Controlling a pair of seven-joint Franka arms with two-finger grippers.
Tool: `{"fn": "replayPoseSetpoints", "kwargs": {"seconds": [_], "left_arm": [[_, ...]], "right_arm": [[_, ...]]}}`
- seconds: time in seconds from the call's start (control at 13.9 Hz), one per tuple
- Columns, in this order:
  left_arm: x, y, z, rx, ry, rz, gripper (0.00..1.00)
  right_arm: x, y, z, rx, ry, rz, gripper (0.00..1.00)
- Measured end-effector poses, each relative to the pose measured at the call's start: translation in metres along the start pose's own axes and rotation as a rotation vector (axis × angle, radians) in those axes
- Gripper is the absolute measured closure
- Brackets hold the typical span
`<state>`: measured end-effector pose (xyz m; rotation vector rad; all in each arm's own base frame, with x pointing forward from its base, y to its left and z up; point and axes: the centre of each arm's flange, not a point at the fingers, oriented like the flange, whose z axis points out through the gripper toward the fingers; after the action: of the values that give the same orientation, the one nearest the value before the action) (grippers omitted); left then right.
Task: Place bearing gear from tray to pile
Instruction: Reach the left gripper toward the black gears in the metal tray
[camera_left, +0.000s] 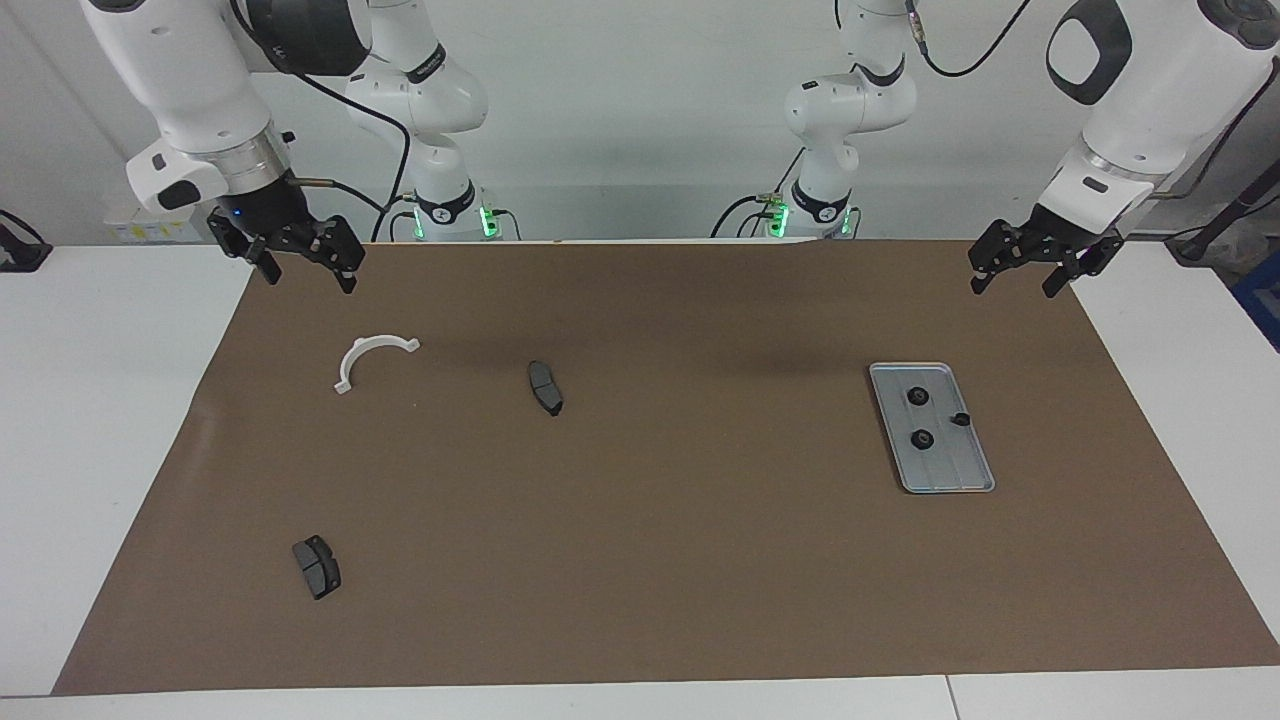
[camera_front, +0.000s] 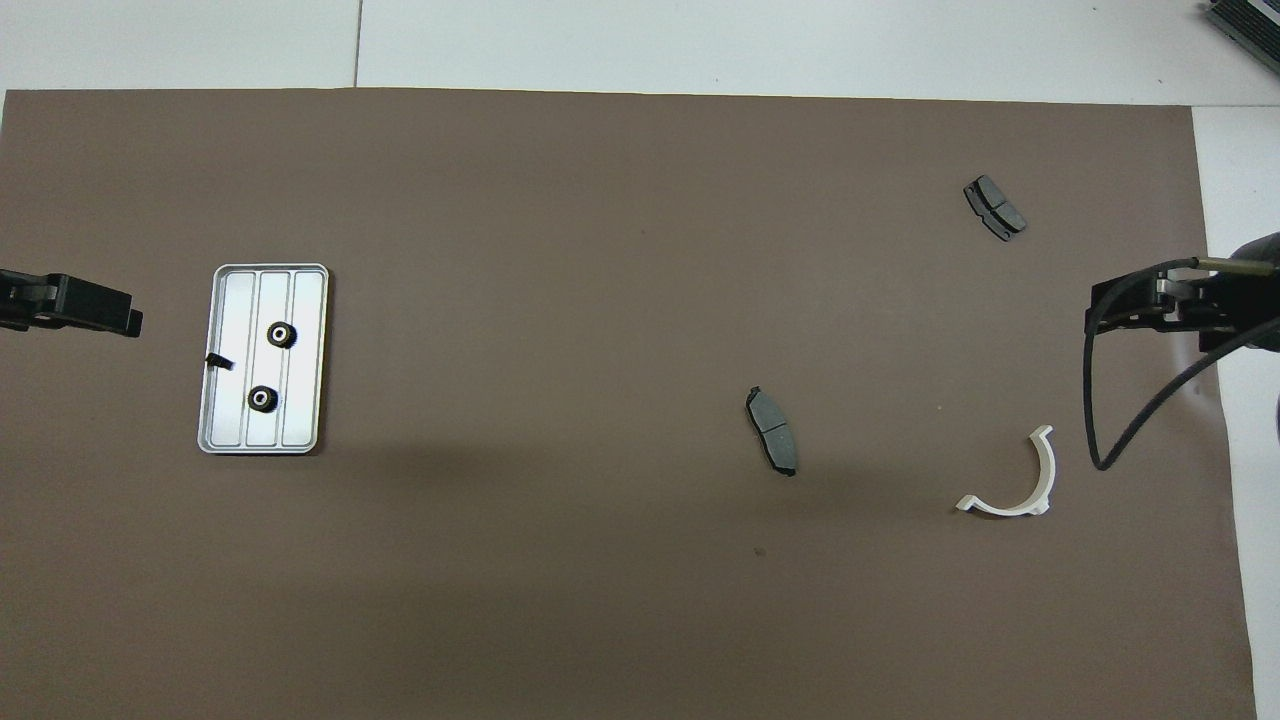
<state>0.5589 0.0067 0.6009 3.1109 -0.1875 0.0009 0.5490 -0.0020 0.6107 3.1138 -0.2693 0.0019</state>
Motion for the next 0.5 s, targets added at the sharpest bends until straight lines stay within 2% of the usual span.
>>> {"fn": "replayPoseSetpoints", "kwargs": {"seconds": [0.5], "left_arm": [[-0.0008, -0.0106, -0.0006, 0.001, 0.007, -0.018, 0.0]], "right_arm": [[0.0, 0.0, 0.0, 0.0, 0.0, 0.0, 0.0]]}}
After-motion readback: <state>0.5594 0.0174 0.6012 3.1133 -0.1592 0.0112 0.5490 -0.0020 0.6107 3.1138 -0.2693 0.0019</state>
